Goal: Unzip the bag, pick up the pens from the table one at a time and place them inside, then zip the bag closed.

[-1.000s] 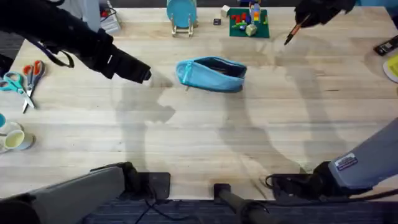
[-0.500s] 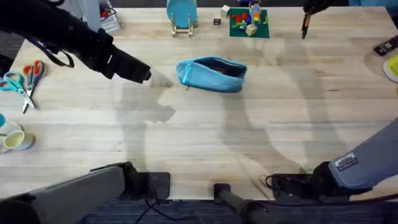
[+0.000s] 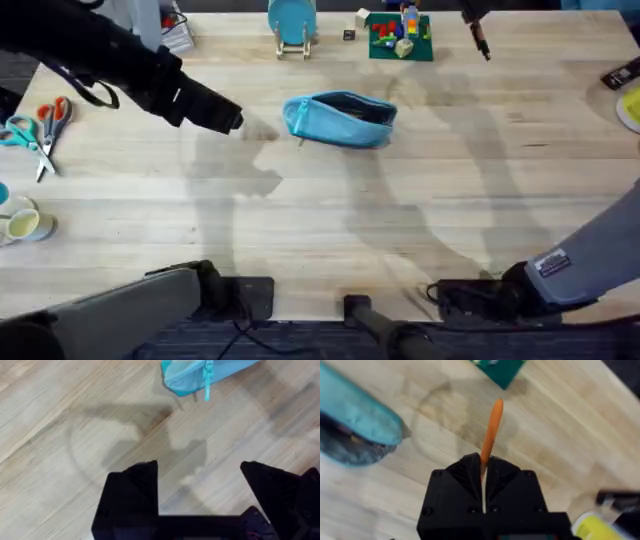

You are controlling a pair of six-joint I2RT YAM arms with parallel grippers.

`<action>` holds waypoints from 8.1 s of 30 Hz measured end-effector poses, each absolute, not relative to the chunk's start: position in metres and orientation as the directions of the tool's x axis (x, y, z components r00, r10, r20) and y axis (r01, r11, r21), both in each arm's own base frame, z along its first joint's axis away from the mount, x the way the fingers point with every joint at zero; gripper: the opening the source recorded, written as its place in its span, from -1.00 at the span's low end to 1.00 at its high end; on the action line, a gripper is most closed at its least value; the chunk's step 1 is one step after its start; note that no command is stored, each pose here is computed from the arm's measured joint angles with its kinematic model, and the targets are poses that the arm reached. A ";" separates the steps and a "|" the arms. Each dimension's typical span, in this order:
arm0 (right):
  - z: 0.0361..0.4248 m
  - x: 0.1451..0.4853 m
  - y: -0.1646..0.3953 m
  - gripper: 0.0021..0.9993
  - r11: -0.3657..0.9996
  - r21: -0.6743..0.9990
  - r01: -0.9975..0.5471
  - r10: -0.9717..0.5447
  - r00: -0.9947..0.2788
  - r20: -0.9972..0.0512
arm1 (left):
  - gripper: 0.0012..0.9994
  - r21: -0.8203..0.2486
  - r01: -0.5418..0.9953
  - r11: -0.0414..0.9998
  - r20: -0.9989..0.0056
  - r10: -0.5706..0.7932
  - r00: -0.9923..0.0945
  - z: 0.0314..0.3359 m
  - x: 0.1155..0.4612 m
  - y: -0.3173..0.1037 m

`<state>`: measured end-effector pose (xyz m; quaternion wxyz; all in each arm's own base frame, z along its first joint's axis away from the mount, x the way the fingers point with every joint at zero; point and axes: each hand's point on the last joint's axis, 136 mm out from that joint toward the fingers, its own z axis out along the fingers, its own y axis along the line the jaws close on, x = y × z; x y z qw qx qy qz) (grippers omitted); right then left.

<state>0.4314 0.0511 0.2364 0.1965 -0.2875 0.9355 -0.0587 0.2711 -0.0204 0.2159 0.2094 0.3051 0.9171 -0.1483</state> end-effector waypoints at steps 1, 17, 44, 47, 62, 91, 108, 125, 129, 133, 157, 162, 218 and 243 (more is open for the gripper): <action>0.236 0.430 0.055 -0.94 0.802 -0.229 -0.551 -0.597 -0.733 -0.326 | 0.99 -0.144 0.622 0.770 -0.475 0.497 -0.726 0.216 0.271 -0.020; 0.234 0.406 0.109 -0.94 0.510 -0.119 -0.852 -0.817 -0.437 -0.377 | 0.99 -0.144 0.622 0.770 -0.475 0.497 -0.726 0.216 0.271 -0.020; 0.252 0.370 0.169 -0.94 0.309 0.084 -0.947 -0.753 -0.298 -0.586 | 0.99 -0.144 0.621 0.770 -0.475 0.497 -0.726 0.216 0.271 -0.020; 0.251 0.365 0.177 -0.94 0.287 0.086 -0.954 -0.765 -0.282 -0.578 | 0.99 -0.144 0.621 0.770 -0.475 0.497 -0.726 0.216 0.271 -0.020; 0.192 0.340 0.183 -0.94 0.229 0.125 -0.965 -0.873 -0.260 -0.412 | 0.99 -0.145 0.621 0.770 -0.474 0.497 -0.726 0.216 0.271 -0.020; 0.147 0.350 0.210 -0.94 0.168 0.088 -0.982 -0.888 -0.189 -0.420 | 0.99 -0.144 0.621 0.770 -0.475 0.497 -0.726 0.216 0.271 -0.020; 0.145 0.355 0.216 -0.94 0.157 0.068 -0.985 -0.886 -0.171 -0.431 | 0.99 -0.143 0.622 0.770 -0.476 0.497 -0.726 0.216 0.271 -0.020; 0.118 0.354 0.221 -0.94 0.145 0.123 -0.982 -0.899 -0.183 -0.398 | 0.99 -0.141 0.622 0.770 -0.478 0.498 -0.724 0.216 0.272 -0.020; 0.118 0.354 0.221 -0.94 0.145 0.123 -0.982 -0.899 -0.183 -0.398 | 0.99 -0.141 0.622 0.770 -0.478 0.498 -0.724 0.216 0.272 -0.020; 0.118 0.354 0.221 -0.94 0.145 0.123 -0.982 -0.899 -0.183 -0.398 | 0.99 -0.141 0.622 0.770 -0.478 0.498 -0.724 0.216 0.272 -0.020; 0.118 0.354 0.221 0.99 0.146 0.124 -0.982 -0.899 -0.184 -0.398 | 0.99 -0.140 0.622 0.770 -0.477 0.498 -0.724 0.216 0.272 -0.020; 0.118 0.355 0.222 1.00 0.171 0.130 -0.977 -0.893 -0.209 -0.398 | 0.99 -0.141 0.622 0.770 -0.478 0.498 -0.724 0.216 0.272 -0.020; 0.250 0.366 0.202 1.00 0.795 0.217 -0.566 -0.493 -0.812 -0.311 | 0.99 -0.128 0.624 0.770 -0.487 0.500 -0.717 0.217 0.275 -0.019; 0.250 0.352 0.225 1.00 0.884 0.309 -0.350 -0.288 -0.930 -0.229 | 0.99 -0.109 0.647 0.755 -0.494 0.524 -0.694 0.217 0.277 -0.019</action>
